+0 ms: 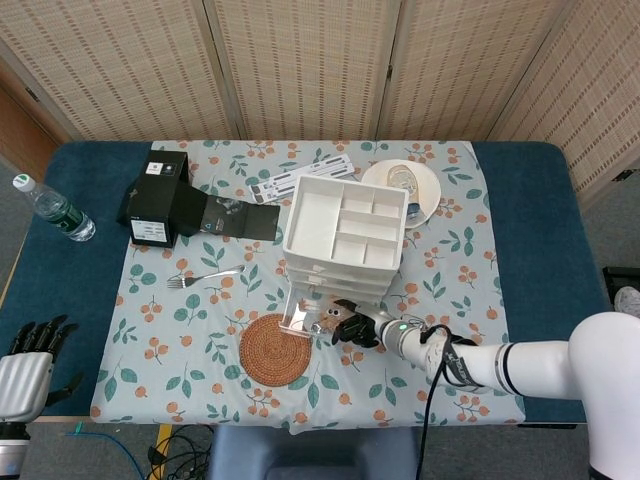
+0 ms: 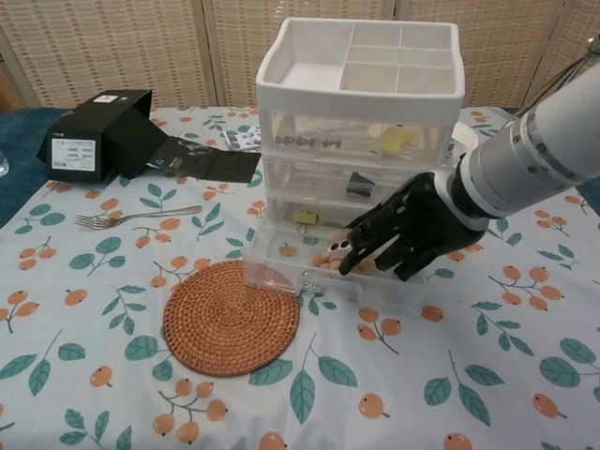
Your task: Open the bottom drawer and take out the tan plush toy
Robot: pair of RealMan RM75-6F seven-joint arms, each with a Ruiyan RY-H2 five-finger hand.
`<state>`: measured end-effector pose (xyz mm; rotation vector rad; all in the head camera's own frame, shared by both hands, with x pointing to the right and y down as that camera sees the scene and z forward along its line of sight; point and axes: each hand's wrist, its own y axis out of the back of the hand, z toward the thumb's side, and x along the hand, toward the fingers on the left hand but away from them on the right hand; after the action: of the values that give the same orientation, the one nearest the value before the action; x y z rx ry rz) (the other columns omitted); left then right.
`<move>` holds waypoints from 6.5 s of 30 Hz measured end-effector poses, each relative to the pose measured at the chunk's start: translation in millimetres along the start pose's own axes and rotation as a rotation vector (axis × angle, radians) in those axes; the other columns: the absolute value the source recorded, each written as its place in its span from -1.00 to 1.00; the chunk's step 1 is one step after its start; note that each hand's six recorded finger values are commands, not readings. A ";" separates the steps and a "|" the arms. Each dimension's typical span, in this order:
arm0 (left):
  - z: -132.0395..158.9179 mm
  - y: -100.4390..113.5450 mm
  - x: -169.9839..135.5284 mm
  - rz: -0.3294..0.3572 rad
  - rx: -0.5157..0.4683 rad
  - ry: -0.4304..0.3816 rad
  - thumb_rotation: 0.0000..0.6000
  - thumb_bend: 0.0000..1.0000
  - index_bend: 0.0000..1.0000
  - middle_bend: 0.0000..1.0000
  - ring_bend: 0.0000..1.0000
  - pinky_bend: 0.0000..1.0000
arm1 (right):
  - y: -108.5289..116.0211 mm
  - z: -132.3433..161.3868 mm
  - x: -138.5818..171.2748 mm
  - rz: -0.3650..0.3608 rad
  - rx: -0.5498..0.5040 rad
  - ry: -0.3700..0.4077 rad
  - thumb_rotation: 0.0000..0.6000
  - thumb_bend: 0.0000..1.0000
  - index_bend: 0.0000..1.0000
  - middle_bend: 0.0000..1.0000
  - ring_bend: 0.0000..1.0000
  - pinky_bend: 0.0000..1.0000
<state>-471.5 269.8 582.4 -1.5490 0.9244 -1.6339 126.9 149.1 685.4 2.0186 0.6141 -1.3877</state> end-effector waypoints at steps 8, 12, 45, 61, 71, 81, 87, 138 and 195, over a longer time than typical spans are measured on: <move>-2.1 -0.5 -1.8 0.000 -0.001 0.007 1.00 -0.50 -0.60 -0.71 -0.71 -0.79 | -4.1 0.2 8.2 0.012 0.041 0.003 1.00 0.30 -1.00 0.05 0.79 1.00; 0.3 -0.5 -0.7 0.004 -0.004 -0.001 1.00 -0.50 -0.60 -0.71 -0.71 -0.79 | -4.0 0.3 20.7 0.000 0.114 0.031 1.00 0.30 -1.00 0.04 0.78 1.00; -1.4 -1.4 -3.7 0.033 -0.026 -0.003 1.00 -0.50 -0.60 -0.71 -0.71 -0.79 | -12.8 8.7 43.5 -0.447 1.246 0.357 1.00 -0.27 -1.00 0.36 0.90 1.00; -4.7 -0.6 -6.5 0.044 -0.037 0.007 1.00 -0.50 -0.60 -0.71 -0.71 -0.79 | -16.0 19.3 21.8 -0.707 1.790 0.390 1.00 -0.44 -0.66 0.63 1.00 1.00; -5.9 -0.8 -6.9 0.044 -0.037 0.012 1.00 -0.50 -0.60 -0.71 -0.71 -0.79 | -21.5 14.8 -0.2 -0.705 1.905 0.367 1.00 -0.51 -0.57 0.66 1.00 1.00; -9.7 -1.4 -8.2 0.043 -0.037 0.025 1.00 -0.50 -0.60 -0.71 -0.71 -0.79 | -22.4 10.4 -14.9 -0.701 1.973 0.333 1.00 -0.51 -0.55 0.66 1.00 1.00; -10.7 -1.7 -8.6 0.042 -0.036 0.028 1.00 -0.50 -0.60 -0.71 -0.71 -0.79 | -23.6 7.1 -20.9 -0.697 2.004 0.325 1.00 -0.51 -0.52 0.67 1.00 1.00; -13.6 -1.2 -9.8 0.050 -0.038 0.033 1.00 -0.50 -0.59 -0.71 -0.71 -0.79 | -20.2 10.8 -27.6 -0.770 2.047 0.338 1.00 -0.17 0.10 0.74 1.00 1.00; 1.7 8.3 -4.0 0.062 -0.018 -0.005 1.00 -0.50 -0.59 -0.71 -0.71 -0.79 | -33.0 -42.4 53.6 -0.768 1.878 0.606 1.00 -0.12 0.14 0.76 1.00 1.00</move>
<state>-469.5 269.0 573.3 -1.5207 0.9775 -1.5823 151.1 204.2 639.2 4.0829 0.1542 -2.0986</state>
